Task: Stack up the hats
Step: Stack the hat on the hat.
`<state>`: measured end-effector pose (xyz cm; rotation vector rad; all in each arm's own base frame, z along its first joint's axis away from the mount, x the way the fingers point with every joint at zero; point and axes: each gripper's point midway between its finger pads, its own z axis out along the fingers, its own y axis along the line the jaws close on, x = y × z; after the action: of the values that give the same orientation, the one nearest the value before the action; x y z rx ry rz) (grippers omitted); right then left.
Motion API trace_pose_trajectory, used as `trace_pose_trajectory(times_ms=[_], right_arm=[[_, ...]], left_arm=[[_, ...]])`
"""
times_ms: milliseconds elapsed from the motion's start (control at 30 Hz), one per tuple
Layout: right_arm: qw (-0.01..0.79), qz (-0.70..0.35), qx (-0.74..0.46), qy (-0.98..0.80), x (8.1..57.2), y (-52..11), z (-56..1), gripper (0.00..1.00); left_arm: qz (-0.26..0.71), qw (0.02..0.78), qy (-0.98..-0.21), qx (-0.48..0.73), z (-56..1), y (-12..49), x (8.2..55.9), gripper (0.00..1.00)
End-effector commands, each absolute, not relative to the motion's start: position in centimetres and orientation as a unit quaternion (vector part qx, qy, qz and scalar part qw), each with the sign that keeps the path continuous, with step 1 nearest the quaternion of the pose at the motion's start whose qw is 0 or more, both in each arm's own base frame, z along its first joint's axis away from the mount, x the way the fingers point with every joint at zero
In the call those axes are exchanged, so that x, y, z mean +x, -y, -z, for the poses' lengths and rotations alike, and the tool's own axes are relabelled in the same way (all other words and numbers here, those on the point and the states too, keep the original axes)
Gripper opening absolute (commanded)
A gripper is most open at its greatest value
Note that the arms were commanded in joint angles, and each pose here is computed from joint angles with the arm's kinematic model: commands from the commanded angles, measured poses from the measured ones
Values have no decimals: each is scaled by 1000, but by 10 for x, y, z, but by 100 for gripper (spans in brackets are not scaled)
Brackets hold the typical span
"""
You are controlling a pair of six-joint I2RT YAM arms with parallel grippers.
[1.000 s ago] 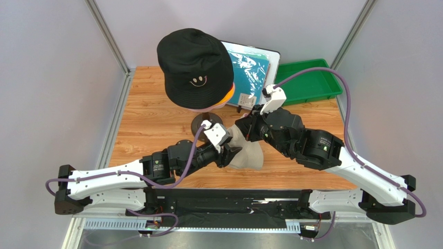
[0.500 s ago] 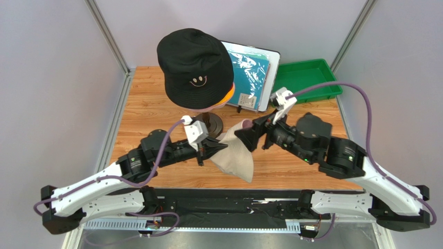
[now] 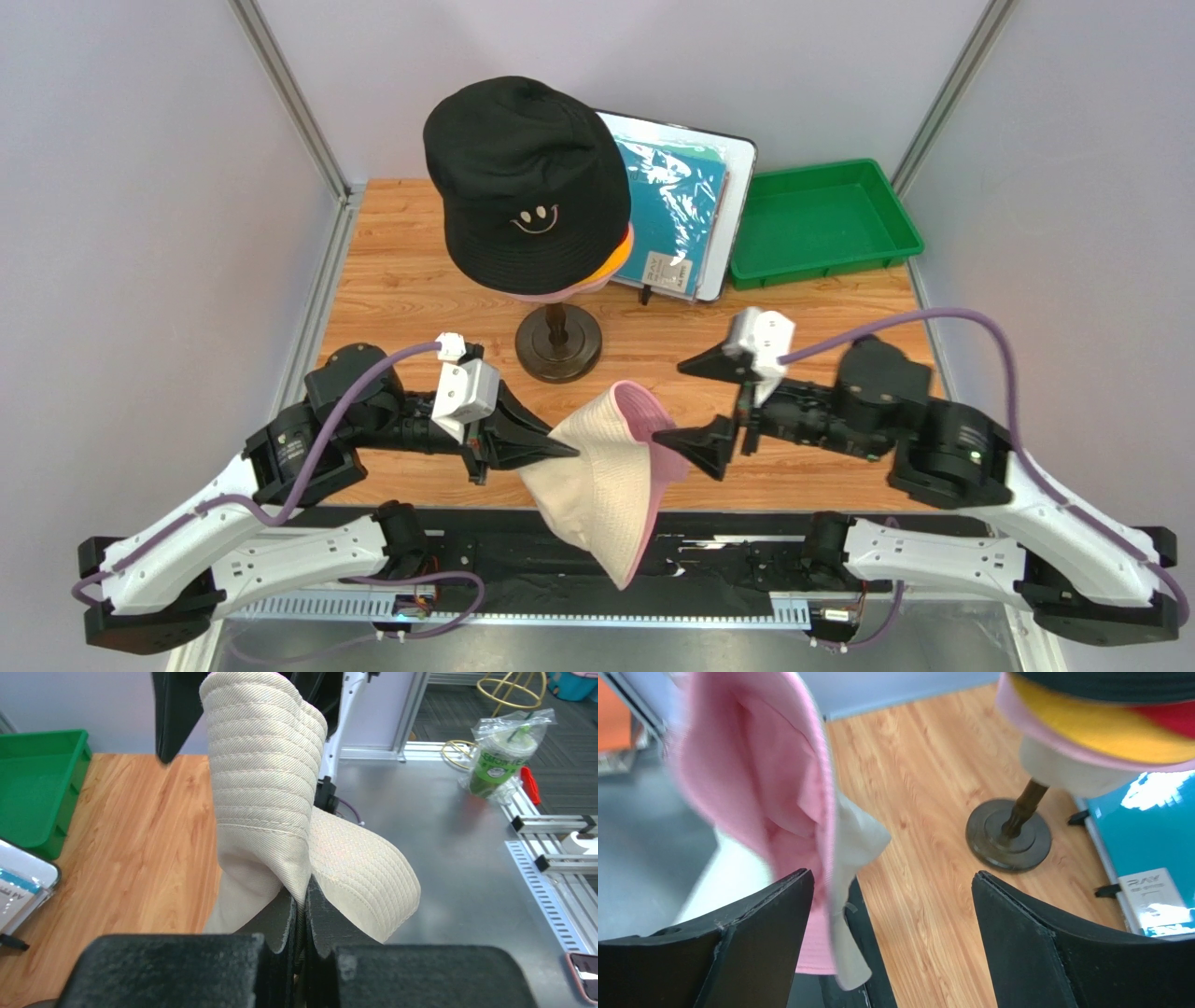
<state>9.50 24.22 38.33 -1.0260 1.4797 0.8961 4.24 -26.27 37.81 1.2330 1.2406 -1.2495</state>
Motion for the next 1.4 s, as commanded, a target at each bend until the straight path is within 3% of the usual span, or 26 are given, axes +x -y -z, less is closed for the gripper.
trace_pose_trajectory(times_ms=[0, 100, 167, 200, 333, 467, 500, 633, 867, 1067, 1367], right_arm=[[504, -374, -482, -611, 91, -263, -360, 88], [494, -378, -488, -612, 92, -274, -350, 85], [488, -382, -493, -611, 92, -281, -346, 74], [491, -386, -492, -607, 92, -284, -348, 64], [510, -392, -469, -605, 95, -280, -366, 0], [575, -298, -313, -695, 145, -228, -389, 0], [558, -279, -287, -727, 146, -215, -380, 0], [556, -249, -212, -764, 153, -183, -386, 0], [526, -84, -105, -840, 178, -139, -357, 0], [515, -5, -76, -854, 191, -136, -346, 0], [517, 33, -58, -853, 203, -138, -343, 0]], left_arm=[[531, 480, -464, 522, -404, 251, 24, 0], [535, 482, -455, 524, -409, 246, 19, 0], [538, 483, -448, 526, -411, 244, 16, 0], [539, 486, -444, 525, -413, 242, 15, 0], [512, 514, -472, 502, -412, 240, 32, 0], [431, 587, -555, 403, -411, 223, 84, 82], [393, 618, -581, 355, -413, 213, 107, 87], [360, 641, -600, 316, -409, 207, 128, 91], [390, 551, -656, 338, -361, 285, 142, 92], [399, 558, -660, 306, -371, 330, 144, 93], [396, 568, -675, 256, -387, 315, 147, 93]])
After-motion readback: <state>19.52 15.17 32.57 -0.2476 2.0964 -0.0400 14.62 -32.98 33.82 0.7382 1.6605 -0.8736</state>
